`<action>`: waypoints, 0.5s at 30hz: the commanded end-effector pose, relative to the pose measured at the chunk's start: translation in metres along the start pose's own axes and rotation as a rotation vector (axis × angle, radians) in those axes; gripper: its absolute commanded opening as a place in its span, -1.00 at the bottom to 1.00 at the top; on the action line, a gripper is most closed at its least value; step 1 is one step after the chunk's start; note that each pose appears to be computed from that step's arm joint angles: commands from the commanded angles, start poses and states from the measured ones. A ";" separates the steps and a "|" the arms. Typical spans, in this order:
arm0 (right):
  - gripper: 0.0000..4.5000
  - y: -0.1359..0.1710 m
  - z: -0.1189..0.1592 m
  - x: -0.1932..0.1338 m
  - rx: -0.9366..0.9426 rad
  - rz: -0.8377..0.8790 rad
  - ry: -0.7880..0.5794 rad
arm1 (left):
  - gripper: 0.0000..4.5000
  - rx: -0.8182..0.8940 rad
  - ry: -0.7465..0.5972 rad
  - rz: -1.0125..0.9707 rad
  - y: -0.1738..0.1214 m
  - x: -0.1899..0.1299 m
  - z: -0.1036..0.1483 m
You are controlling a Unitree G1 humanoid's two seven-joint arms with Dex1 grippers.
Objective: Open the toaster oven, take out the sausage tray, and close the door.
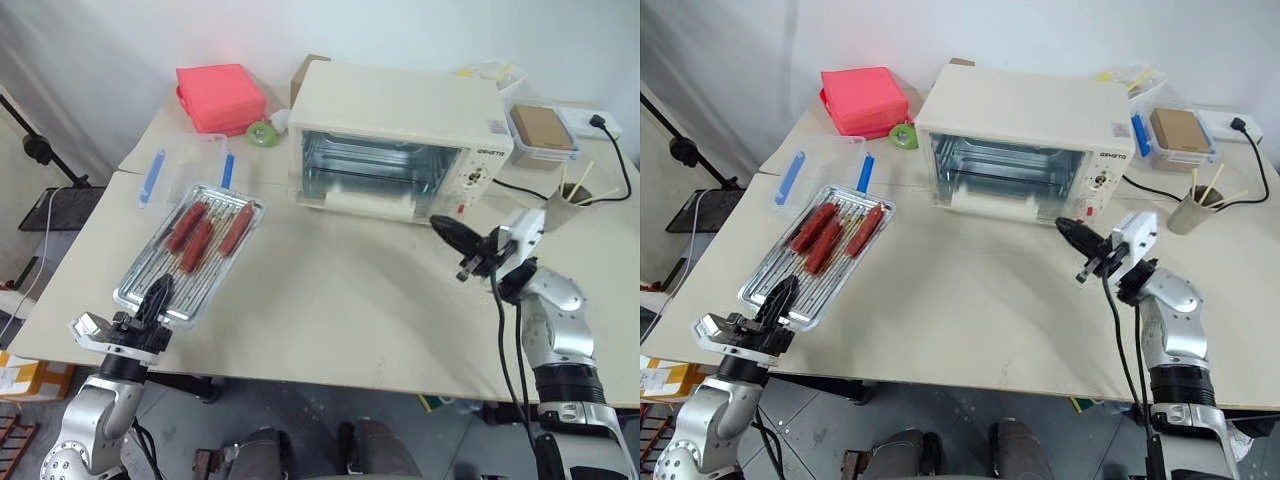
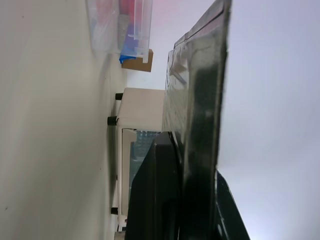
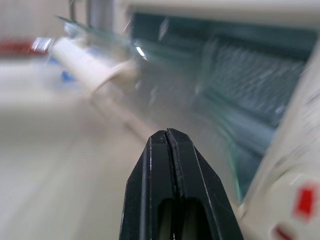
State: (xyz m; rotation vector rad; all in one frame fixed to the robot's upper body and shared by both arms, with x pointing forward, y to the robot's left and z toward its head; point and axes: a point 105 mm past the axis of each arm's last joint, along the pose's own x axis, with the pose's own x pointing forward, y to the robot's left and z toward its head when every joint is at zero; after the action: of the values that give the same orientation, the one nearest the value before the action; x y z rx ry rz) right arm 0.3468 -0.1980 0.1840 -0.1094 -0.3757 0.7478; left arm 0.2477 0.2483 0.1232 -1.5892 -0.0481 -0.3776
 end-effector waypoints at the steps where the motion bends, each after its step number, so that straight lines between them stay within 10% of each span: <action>1: -0.99 -0.014 0.041 0.002 0.003 -0.046 -0.140 | -1.00 0.042 0.078 -0.052 -0.015 0.002 -0.013; 6: -0.83 0.023 0.036 -0.027 -0.008 0.273 0.038 | -1.00 0.053 0.281 -0.022 -0.013 0.022 -0.050; 15: 0.44 0.054 0.016 -0.091 -0.013 0.348 0.227 | -1.00 0.037 0.624 0.050 0.002 0.054 -0.093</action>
State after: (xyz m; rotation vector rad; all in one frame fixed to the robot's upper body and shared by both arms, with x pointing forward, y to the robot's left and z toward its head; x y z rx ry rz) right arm 0.2496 -0.2186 0.1408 -0.2142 -0.0878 1.0630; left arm 0.2816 0.1524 0.1285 -1.3695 0.4576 -0.7453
